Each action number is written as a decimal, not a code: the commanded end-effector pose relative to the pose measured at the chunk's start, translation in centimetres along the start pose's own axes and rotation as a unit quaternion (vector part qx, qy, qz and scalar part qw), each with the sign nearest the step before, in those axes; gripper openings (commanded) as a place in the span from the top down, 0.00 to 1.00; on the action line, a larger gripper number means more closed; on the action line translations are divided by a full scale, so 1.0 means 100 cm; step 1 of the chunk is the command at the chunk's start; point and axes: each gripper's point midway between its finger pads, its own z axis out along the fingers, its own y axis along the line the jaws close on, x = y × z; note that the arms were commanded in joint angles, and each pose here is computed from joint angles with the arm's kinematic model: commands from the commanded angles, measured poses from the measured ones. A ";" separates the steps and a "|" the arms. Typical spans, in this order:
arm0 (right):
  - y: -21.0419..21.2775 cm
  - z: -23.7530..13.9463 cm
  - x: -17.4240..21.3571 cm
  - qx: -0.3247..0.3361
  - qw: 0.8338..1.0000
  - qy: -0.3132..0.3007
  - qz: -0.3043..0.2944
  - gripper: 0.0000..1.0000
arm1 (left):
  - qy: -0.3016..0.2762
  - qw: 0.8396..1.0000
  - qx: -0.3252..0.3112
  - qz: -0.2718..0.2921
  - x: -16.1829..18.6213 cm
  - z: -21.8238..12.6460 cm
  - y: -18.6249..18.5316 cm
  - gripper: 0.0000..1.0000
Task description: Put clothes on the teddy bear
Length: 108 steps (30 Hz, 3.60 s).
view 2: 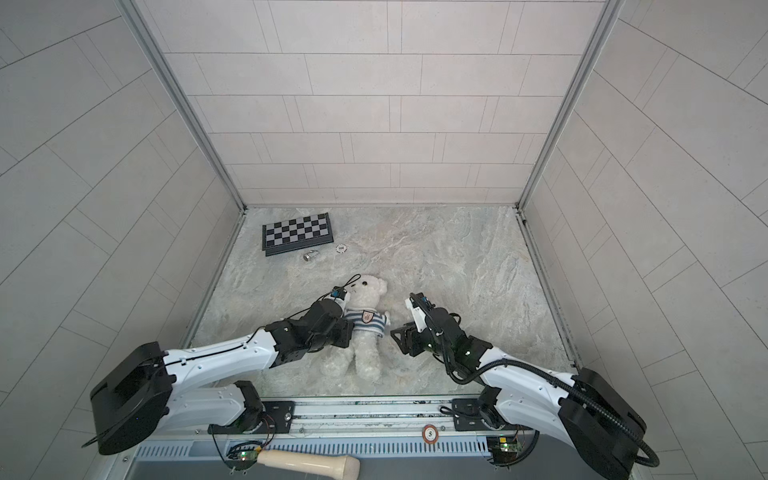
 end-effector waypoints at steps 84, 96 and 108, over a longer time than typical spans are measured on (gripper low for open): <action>-0.012 0.026 0.003 0.079 0.992 0.055 -0.082 0.61 | -0.061 0.997 0.033 -0.021 0.025 -0.042 -0.032 0.55; 0.016 0.017 0.015 0.046 0.994 0.063 -0.079 1.00 | -0.074 0.997 0.007 -0.009 0.012 -0.036 0.010 0.63; 0.027 0.000 0.007 0.043 0.995 0.022 -0.090 0.94 | -0.089 0.994 0.057 0.002 -0.001 -0.036 -0.006 0.61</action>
